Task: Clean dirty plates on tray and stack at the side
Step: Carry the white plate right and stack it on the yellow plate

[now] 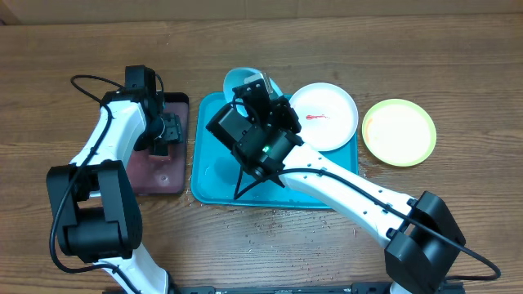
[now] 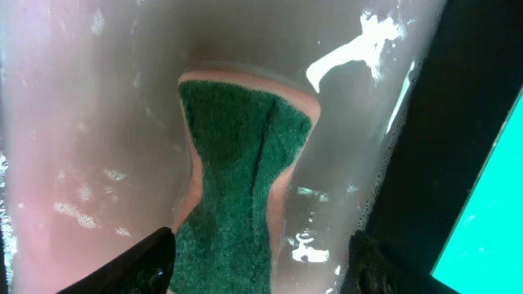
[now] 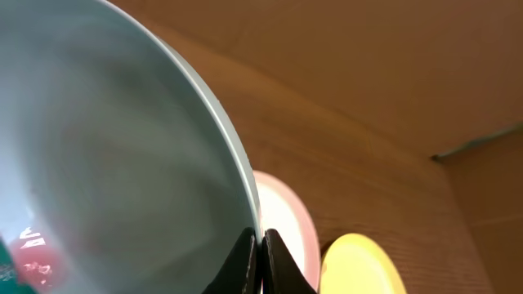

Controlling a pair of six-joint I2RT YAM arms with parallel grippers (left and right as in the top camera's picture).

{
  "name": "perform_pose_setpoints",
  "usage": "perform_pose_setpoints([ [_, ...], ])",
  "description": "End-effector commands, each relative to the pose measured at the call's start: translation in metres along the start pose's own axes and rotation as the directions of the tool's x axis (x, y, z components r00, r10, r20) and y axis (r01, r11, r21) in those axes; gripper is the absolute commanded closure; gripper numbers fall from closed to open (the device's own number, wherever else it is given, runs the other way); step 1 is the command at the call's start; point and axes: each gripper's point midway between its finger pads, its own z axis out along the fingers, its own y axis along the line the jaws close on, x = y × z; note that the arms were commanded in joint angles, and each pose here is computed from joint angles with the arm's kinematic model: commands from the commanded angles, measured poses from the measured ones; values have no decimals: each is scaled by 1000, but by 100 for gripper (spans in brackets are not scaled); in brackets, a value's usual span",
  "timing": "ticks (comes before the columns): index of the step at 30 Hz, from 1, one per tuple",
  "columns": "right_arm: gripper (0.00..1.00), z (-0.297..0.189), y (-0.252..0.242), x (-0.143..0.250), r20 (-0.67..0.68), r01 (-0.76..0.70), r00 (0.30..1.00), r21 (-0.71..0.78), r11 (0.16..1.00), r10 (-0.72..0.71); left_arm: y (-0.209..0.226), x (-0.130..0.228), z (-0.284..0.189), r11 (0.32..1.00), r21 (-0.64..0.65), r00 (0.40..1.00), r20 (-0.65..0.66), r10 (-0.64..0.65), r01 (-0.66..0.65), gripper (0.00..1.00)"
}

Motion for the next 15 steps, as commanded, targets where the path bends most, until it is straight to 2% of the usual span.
perform_pose_setpoints([
  [1, 96, -19, -26, -29, 94, 36, 994, 127, 991, -48, -4, -11, -13, 1000, 19, 999, 48, 7, -8, 31],
  [7, 96, -31, -28, -43, 130, 128, 979, 191, 973, -154, -4, -11, -13, 1000, 19, 999, 47, 8, -8, 31],
  [15, 96, -34, -31, -48, 147, 103, 980, 214, 971, -137, -4, -11, -13, 1000, 18, 999, 48, 9, -10, 31],
])
